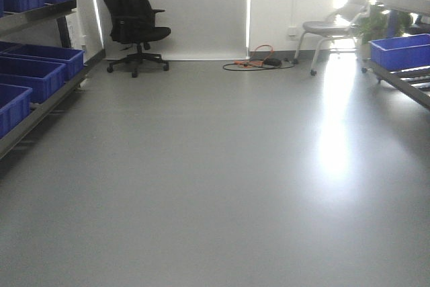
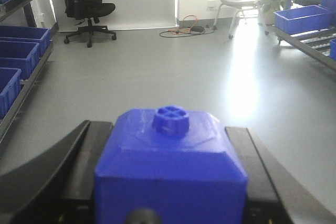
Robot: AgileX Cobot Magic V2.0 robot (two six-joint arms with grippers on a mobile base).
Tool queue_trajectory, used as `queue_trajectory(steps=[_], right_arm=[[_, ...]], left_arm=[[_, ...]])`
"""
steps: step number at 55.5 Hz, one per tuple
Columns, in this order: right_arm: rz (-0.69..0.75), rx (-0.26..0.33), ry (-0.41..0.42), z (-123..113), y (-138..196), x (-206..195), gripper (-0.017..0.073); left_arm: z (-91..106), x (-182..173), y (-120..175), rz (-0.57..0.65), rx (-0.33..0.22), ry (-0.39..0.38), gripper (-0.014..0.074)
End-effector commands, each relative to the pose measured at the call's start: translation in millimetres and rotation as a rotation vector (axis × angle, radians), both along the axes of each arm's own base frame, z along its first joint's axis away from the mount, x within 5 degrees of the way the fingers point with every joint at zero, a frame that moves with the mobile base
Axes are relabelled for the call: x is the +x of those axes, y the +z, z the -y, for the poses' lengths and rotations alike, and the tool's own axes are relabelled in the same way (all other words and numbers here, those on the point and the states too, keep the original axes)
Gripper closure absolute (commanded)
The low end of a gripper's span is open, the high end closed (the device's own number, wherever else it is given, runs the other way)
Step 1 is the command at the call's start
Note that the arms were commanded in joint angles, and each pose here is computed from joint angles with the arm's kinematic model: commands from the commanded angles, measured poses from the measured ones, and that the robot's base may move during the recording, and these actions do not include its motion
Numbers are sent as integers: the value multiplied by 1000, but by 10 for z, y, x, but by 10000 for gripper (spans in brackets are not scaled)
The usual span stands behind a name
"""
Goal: Pick and sort blue part to right shelf
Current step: 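Drive the base up to the rack of open blue bins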
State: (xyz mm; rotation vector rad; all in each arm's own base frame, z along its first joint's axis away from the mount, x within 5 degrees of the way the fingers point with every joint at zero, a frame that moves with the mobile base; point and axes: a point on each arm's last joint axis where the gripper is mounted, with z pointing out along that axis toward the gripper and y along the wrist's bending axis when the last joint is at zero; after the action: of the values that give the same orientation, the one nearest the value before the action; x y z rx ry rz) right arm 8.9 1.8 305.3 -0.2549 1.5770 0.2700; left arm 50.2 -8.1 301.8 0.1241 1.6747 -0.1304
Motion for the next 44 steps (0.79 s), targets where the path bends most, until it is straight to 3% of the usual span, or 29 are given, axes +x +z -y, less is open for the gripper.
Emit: queue_trajectory(steps=[1, 44], right_arm=[[119, 25, -1, 15, 156, -38, 375], [119, 24, -1, 15, 156, -38, 375]], left_arm=[[2, 2, 181, 110, -24, -1, 261], [2, 2, 181, 110, -24, -1, 262]])
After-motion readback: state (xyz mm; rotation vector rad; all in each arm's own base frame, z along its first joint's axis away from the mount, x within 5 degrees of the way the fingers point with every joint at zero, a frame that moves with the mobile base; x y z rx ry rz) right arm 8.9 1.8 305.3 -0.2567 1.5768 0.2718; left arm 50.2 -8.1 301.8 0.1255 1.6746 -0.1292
